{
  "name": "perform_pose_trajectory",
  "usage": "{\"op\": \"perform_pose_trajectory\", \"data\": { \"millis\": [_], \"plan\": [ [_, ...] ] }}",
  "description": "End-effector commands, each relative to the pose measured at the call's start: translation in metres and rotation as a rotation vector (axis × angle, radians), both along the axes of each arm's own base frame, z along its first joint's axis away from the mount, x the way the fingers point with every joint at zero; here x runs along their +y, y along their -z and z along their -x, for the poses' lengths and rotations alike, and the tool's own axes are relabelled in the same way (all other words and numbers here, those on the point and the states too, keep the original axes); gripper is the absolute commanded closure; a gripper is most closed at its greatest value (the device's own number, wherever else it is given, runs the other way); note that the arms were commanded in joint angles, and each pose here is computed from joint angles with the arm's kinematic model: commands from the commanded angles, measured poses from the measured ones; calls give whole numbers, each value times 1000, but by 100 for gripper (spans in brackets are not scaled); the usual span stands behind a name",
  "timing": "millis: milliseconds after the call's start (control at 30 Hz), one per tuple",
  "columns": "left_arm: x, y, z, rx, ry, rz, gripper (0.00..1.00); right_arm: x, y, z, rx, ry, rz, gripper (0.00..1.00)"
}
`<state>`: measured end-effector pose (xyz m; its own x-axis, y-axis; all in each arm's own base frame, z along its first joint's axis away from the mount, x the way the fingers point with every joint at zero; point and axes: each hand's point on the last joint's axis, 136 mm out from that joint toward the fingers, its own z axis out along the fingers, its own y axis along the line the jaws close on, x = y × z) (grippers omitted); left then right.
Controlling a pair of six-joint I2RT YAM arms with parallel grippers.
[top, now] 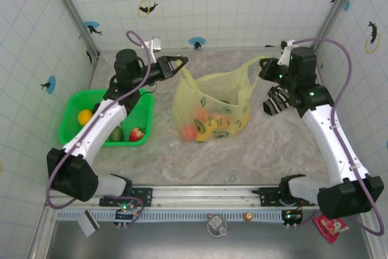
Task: Place the fake fruits into the plastic bag and tie a complex knot
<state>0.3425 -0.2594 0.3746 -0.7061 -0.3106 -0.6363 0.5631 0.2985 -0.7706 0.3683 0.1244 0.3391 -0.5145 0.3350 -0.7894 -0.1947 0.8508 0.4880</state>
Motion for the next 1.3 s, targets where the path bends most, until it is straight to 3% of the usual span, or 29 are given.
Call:
{"op": "perform_pose_trajectory", "data": {
  "millis": [0,100,267,367,533,700,800,1067,1267],
  "plan": [
    [3,-44,22,-132,53,79,55,5,-37,-2,-96,-11,-16,100],
    [4,-46,28,-165,58,75,46,10,-42,-2,-100,-26,-21,100],
    [1,-42,31,-180,62,67,44,13,-48,-1,-111,-32,-35,100],
    [4,-30,25,-186,-4,11,44,16,-48,1,-112,-36,-36,100],
    [-5,-34,31,-212,25,5,52,15,-47,0,-109,-30,-33,100],
    [-12,-109,47,-334,23,92,56,9,-59,-6,-120,14,-19,100],
    [-6,-131,47,-347,-19,121,60,6,-75,-7,-141,29,-21,100],
    [-4,-115,37,-323,-42,65,64,5,-100,-7,-166,34,-6,100],
    [-3,-98,37,-316,-7,63,69,-2,-71,-10,-112,54,44,100]
  ]
}}
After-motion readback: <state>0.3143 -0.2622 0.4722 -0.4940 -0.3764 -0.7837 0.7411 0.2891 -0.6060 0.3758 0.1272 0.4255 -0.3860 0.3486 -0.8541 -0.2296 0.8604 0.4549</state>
